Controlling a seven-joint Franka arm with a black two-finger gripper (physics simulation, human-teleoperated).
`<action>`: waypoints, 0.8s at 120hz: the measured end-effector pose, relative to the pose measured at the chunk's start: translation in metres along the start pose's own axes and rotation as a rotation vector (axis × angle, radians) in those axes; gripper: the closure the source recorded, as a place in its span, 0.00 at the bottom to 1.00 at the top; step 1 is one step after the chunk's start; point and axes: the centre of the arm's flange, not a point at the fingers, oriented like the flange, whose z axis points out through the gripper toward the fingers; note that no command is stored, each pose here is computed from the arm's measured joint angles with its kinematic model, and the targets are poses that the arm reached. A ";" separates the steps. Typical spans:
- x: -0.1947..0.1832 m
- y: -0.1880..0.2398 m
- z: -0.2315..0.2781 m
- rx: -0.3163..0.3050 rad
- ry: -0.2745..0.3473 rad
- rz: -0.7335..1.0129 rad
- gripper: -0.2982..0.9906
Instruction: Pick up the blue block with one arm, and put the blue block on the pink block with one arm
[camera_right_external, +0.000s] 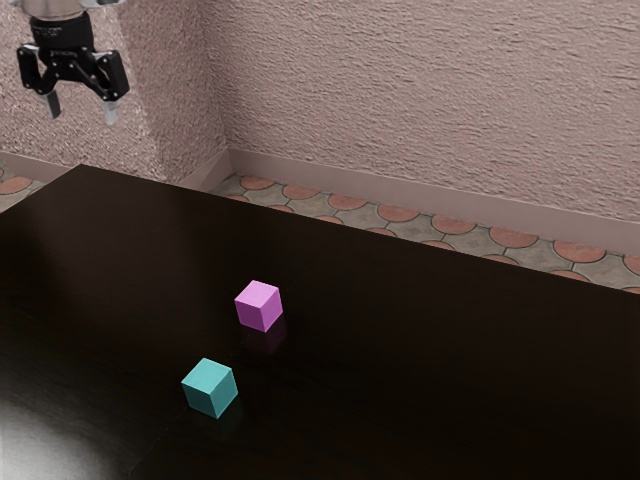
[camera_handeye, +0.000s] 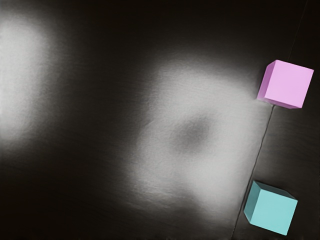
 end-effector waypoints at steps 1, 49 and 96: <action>0.000 0.001 0.000 0.000 0.000 0.001 0.23; -0.089 0.068 -0.152 -0.038 0.272 0.140 0.23; -0.054 0.156 -0.087 -0.022 0.153 0.286 0.23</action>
